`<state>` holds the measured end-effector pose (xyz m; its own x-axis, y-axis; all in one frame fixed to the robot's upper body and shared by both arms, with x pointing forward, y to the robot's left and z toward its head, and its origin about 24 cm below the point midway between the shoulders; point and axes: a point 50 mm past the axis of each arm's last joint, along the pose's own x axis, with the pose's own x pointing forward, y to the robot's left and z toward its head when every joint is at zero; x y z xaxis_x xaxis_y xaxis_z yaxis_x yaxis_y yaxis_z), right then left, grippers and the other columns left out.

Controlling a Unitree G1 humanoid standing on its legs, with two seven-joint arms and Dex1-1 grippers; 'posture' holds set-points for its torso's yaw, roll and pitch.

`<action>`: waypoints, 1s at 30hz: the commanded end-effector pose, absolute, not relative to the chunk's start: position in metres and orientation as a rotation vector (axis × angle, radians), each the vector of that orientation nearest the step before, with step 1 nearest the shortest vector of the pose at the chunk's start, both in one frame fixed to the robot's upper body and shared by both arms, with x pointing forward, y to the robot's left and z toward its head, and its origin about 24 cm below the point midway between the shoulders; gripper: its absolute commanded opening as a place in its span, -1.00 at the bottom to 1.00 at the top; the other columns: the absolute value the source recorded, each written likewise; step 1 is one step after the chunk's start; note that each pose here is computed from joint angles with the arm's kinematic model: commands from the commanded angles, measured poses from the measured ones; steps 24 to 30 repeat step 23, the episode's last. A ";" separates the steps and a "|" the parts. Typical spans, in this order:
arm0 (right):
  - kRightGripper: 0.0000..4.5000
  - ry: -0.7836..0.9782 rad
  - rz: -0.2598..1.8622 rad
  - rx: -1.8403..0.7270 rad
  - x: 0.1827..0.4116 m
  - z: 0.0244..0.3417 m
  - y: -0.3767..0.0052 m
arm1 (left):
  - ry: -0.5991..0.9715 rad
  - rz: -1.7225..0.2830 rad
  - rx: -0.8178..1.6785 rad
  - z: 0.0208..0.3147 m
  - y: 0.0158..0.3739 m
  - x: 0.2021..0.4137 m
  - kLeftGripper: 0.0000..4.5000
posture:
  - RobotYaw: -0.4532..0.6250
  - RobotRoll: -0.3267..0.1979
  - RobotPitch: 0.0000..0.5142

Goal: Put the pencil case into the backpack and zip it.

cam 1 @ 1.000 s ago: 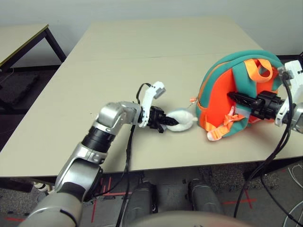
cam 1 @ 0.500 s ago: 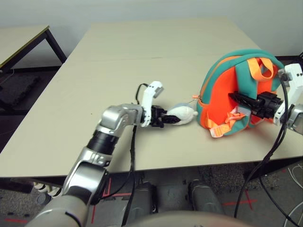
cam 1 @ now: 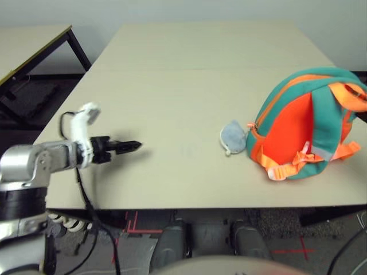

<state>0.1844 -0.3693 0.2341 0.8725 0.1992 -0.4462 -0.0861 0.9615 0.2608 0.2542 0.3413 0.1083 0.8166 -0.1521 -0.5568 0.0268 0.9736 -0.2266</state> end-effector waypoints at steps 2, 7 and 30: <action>0.98 0.409 -0.017 0.080 0.207 0.204 -0.394 | 0.489 0.085 -0.131 0.096 0.358 0.268 1.00 | -0.18 0.25 -0.88; 0.98 0.259 -0.090 0.017 0.253 0.164 -0.392 | 0.357 0.165 -0.034 0.090 0.359 0.290 1.00 | -0.14 0.25 -0.90; 0.98 0.107 -0.233 -0.036 0.287 0.101 -0.387 | 0.205 0.140 -0.003 0.043 0.314 0.302 1.00 | -0.14 0.25 -0.82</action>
